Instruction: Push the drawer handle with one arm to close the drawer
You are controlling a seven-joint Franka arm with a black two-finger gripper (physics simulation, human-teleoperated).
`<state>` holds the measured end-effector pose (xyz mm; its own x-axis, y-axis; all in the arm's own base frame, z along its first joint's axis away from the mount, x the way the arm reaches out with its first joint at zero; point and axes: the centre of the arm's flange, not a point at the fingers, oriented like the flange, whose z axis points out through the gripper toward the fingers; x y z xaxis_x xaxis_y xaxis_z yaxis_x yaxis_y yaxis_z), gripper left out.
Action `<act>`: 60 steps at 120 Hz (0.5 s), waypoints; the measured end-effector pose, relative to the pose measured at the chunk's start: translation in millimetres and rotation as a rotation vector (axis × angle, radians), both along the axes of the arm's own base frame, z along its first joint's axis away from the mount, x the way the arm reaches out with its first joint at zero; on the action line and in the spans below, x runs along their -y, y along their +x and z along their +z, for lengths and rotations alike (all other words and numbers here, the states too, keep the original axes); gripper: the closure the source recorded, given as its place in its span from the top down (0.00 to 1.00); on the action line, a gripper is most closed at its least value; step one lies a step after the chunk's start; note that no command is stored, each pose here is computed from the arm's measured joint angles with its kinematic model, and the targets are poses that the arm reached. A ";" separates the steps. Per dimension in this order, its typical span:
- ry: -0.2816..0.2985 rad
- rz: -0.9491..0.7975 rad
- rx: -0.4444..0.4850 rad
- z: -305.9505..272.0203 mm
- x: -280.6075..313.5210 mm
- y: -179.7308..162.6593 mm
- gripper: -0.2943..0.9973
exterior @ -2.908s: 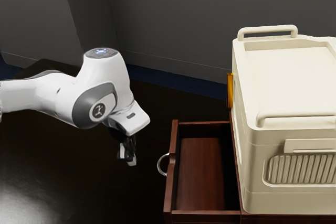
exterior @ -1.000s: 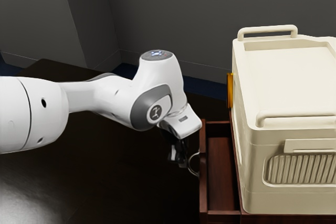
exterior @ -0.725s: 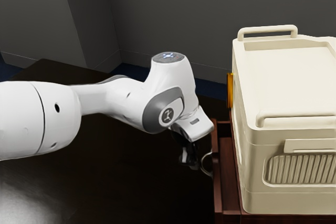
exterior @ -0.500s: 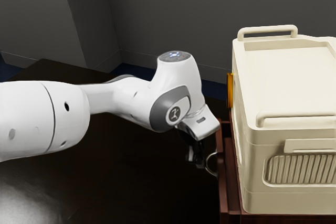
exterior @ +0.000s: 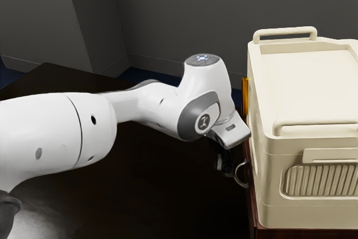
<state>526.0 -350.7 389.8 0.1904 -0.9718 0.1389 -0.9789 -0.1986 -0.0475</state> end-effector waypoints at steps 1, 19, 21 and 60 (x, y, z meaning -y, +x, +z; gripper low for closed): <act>0.000 -0.001 0.000 -0.1 0.6 0.1 0.16; 0.000 -0.019 0.004 -1.5 3.0 2.3 0.16; -0.002 -0.018 0.003 -1.9 2.8 2.2 0.16; -0.055 -0.017 0.155 227.4 -69.4 -59.3 0.16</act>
